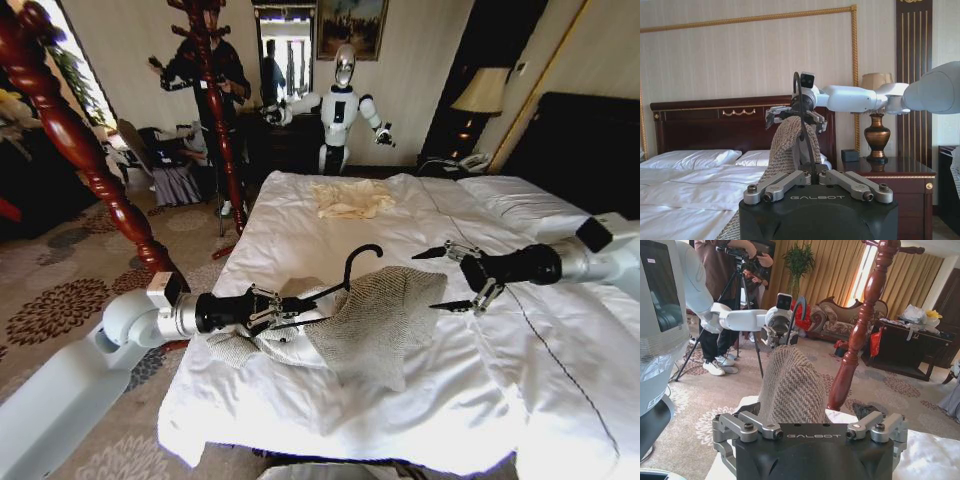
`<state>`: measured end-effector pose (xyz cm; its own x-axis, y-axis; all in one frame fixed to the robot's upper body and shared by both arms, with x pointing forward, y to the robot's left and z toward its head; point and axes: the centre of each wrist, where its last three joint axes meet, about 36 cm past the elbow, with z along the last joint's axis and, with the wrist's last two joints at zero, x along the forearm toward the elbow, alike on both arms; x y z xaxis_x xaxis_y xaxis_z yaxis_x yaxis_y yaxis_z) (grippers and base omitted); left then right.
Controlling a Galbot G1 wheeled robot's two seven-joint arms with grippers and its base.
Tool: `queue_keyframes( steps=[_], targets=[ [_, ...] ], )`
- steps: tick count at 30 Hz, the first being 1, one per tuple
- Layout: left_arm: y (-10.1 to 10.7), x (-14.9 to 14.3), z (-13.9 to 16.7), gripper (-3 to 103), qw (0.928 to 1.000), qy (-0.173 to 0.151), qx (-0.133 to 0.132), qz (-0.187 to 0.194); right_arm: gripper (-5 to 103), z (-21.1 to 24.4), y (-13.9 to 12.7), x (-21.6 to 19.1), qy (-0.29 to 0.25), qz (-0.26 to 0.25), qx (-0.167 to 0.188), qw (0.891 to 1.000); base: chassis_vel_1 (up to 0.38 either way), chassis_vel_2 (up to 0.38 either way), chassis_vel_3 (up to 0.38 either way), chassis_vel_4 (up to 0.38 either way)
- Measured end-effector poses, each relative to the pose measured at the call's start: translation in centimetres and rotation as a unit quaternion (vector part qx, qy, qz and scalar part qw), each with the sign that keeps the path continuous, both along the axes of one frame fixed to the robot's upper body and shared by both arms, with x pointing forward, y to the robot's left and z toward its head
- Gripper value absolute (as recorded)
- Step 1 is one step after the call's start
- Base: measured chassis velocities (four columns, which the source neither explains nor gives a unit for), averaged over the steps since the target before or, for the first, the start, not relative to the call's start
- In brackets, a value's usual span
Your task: Pick up the clothes from the bed and hang them on the clothes hanger.
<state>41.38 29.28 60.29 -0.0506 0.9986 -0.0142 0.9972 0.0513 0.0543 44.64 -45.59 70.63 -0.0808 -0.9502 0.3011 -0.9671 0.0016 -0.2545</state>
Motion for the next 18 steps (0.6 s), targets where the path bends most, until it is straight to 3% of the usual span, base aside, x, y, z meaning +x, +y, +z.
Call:
queue_keyframes(
  steps=[8,10,12,16,18],
  targets=[
    [-0.5,0.6,-0.7,2,1.0000,0.007,-0.003,-0.004,102,-1.1,1.0,-0.3,0.001,-0.008,-0.012,1.000,0.000,0.000,0.000,0.000],
    [-0.6,0.7,-0.8,2,0.9999,0.009,-0.004,-0.005,93,-1.3,0.7,-0.3,0.001,-0.011,-0.017,1.000,0.000,0.000,0.000,0.000],
    [-0.7,0.7,-0.9,2,0.9999,0.010,-0.004,-0.005,93,-1.4,0.6,-0.3,0.002,-0.012,-0.019,1.000,0.000,0.000,0.000,0.000],
    [-0.9,0.8,-0.9,2,0.9999,0.009,-0.004,-0.009,71,-1.4,0.2,-0.2,0.001,-0.013,-0.026,1.000,0.000,0.000,0.000,0.000],
    [-0.9,0.8,-0.7,2,0.9999,0.007,-0.004,-0.010,65,-1.3,0.2,-0.2,0.002,-0.010,-0.026,1.000,0.000,0.000,0.000,0.000]
  ],
)
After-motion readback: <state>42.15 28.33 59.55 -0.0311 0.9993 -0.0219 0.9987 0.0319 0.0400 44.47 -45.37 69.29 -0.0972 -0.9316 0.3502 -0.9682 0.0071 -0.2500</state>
